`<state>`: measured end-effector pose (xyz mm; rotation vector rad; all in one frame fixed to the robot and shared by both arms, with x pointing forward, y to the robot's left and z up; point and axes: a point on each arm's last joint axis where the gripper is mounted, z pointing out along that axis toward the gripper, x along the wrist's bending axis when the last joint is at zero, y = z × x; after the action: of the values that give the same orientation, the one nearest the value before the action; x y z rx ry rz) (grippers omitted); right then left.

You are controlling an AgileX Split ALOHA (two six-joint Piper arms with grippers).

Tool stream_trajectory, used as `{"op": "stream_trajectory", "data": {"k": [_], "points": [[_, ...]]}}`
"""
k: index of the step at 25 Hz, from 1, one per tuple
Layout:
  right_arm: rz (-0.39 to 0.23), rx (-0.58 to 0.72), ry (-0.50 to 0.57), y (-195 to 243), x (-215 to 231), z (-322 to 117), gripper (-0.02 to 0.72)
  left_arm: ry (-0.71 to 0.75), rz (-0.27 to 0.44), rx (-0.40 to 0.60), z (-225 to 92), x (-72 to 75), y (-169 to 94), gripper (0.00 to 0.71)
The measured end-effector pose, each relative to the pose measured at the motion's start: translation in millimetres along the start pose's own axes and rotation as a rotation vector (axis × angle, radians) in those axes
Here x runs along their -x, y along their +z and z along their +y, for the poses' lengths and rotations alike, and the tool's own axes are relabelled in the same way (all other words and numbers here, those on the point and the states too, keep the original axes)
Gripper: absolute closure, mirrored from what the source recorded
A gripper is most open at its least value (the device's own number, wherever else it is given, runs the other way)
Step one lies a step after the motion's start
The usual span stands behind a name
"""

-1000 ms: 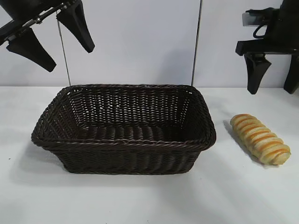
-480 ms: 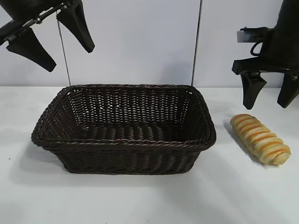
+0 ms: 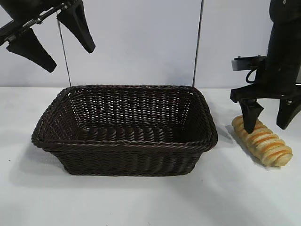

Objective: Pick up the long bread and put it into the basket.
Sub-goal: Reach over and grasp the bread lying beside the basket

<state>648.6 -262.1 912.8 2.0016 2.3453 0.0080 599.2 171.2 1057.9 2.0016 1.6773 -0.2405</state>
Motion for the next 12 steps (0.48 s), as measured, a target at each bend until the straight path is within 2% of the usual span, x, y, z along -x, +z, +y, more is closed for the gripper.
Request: {"op": "stream_trajectory", "data": {"k": [3, 5, 10, 12], "points": [[0.0, 0.006, 0.001, 0.0, 0.0, 0.6, 0.167, 0.0, 0.0, 0.0, 0.0, 0.0, 0.0, 0.115], [0.001, 0.008, 0.002, 0.0, -0.1, 0.8, 0.199, 0.0, 0.0, 0.0, 0.0, 0.0, 0.0, 0.115], [0.001, 0.009, 0.011, 0.0, -0.1, 0.9, 0.421, 0.0, 0.0, 0.0, 0.0, 0.0, 0.0, 0.115], [0.001, 0.014, 0.018, 0.0, -0.1, 1.2, 0.459, 0.0, 0.0, 0.0, 0.0, 0.0, 0.0, 0.115]]}}
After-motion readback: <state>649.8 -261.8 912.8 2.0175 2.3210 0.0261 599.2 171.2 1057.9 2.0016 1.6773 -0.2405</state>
